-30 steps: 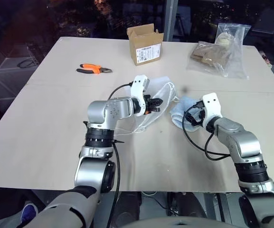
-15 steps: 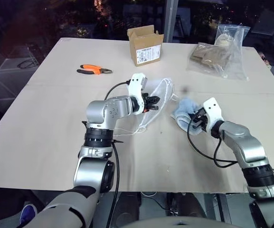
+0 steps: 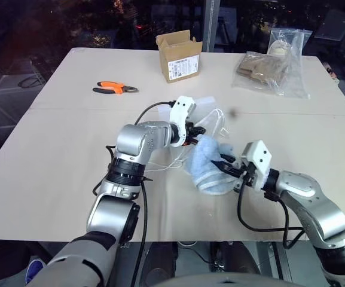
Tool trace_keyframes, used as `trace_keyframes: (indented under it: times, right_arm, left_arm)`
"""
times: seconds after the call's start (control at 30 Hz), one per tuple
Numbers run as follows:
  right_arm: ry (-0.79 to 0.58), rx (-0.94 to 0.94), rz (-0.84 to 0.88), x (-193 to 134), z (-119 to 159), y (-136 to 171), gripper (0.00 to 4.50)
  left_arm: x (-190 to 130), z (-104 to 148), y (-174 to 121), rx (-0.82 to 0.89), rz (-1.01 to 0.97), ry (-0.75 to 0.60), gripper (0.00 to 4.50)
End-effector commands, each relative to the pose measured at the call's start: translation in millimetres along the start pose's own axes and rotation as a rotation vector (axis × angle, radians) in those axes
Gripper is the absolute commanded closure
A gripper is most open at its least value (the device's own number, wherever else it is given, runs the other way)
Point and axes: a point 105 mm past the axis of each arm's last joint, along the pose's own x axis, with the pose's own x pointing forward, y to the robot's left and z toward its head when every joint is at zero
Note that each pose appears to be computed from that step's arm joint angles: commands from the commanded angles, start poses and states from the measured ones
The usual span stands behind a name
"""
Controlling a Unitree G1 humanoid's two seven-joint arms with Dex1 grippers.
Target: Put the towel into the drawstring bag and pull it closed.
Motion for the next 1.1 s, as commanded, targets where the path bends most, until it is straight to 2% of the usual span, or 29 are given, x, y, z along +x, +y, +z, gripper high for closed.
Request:
trace_keyframes:
  times: [0.03, 0.17, 0.3, 0.4, 0.6, 0.7, 0.97, 1.1]
  right_arm:
    - [0.096, -0.114, -0.095, 6.7, -9.0, -19.9, 4.46]
    - [0.157, -0.161, -0.137, 13.4, -20.9, -29.9, 4.46]
    - [0.215, -0.249, -0.110, 17.0, -29.8, -25.5, 4.46]
    - [0.170, -0.253, -0.101, 13.3, -24.7, -21.5, 4.46]
    - [0.100, -0.431, -0.053, 7.2, -0.8, -18.0, 4.46]
    - [0.089, -0.553, 0.019, 16.6, 11.3, -11.5, 4.46]
    - [0.122, -0.711, 0.144, 33.5, 12.8, -0.4, 4.46]
    - [0.127, -0.737, 0.183, 34.2, 12.5, 5.1, 4.46]
  left_arm:
    - [-4.9, 19.1, -19.8, 0.064, -0.098, -0.058, 4.50]
    - [-10.8, 15.5, -22.7, 0.100, -0.126, -0.037, 4.50]
    - [-18.7, 16.2, -24.6, 0.089, -0.160, -0.030, 4.50]
    - [-23.8, 16.3, -17.0, 0.083, -0.149, -0.007, 4.50]
    - [-24.1, 14.6, 1.9, 0.065, -0.074, 0.038, 4.50]
    - [-17.9, 20.1, -2.2, 0.063, -0.085, 0.032, 4.50]
    - [-15.9, 24.4, -13.4, 0.117, -0.134, 0.042, 4.50]
    - [-18.6, 19.7, -3.1, 0.112, -0.096, 0.053, 4.50]
